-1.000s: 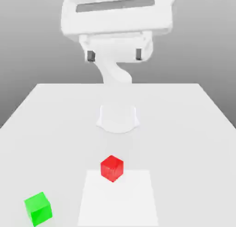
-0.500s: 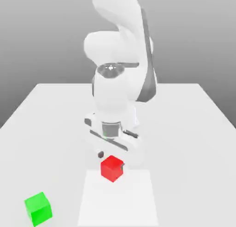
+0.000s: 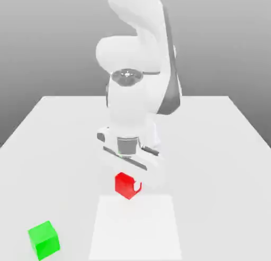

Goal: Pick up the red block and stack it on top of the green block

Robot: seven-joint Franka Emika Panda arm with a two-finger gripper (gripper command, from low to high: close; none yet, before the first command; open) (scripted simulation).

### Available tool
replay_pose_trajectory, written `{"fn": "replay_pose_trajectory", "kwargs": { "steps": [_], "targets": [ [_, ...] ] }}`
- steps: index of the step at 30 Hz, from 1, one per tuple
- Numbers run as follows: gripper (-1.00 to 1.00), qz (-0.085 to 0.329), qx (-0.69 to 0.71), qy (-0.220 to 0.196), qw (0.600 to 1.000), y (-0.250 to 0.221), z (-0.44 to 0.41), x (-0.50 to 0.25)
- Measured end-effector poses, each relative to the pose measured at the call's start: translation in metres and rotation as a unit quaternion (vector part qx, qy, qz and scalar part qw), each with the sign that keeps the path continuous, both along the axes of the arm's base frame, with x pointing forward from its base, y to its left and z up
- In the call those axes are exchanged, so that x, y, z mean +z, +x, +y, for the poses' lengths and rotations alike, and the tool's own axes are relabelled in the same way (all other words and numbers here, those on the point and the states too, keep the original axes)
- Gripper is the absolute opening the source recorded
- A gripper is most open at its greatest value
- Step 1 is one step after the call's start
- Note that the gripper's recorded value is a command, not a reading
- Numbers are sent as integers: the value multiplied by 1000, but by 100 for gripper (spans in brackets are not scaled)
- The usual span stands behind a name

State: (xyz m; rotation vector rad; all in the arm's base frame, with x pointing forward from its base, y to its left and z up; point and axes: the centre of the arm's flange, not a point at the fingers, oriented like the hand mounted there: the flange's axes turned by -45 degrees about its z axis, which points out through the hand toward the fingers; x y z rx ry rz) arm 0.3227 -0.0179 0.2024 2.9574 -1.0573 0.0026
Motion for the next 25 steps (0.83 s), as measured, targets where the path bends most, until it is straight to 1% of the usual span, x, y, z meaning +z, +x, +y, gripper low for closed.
{"fn": "replay_pose_trajectory", "kwargs": {
  "steps": [4,9,16,18,21,22,25],
  "targets": [
    [-100,-1,30,12,999,32,-23,14],
    [-100,-4,70,20,997,77,-80,25],
    [-100,-2,146,7,989,127,-168,40],
    [-100,0,159,3,987,134,-183,31],
    [-100,0,162,1,987,136,-188,-7],
    [100,1,162,1,987,136,-188,-16],
    [100,1,162,1,987,136,-188,-16]
  ]
}}
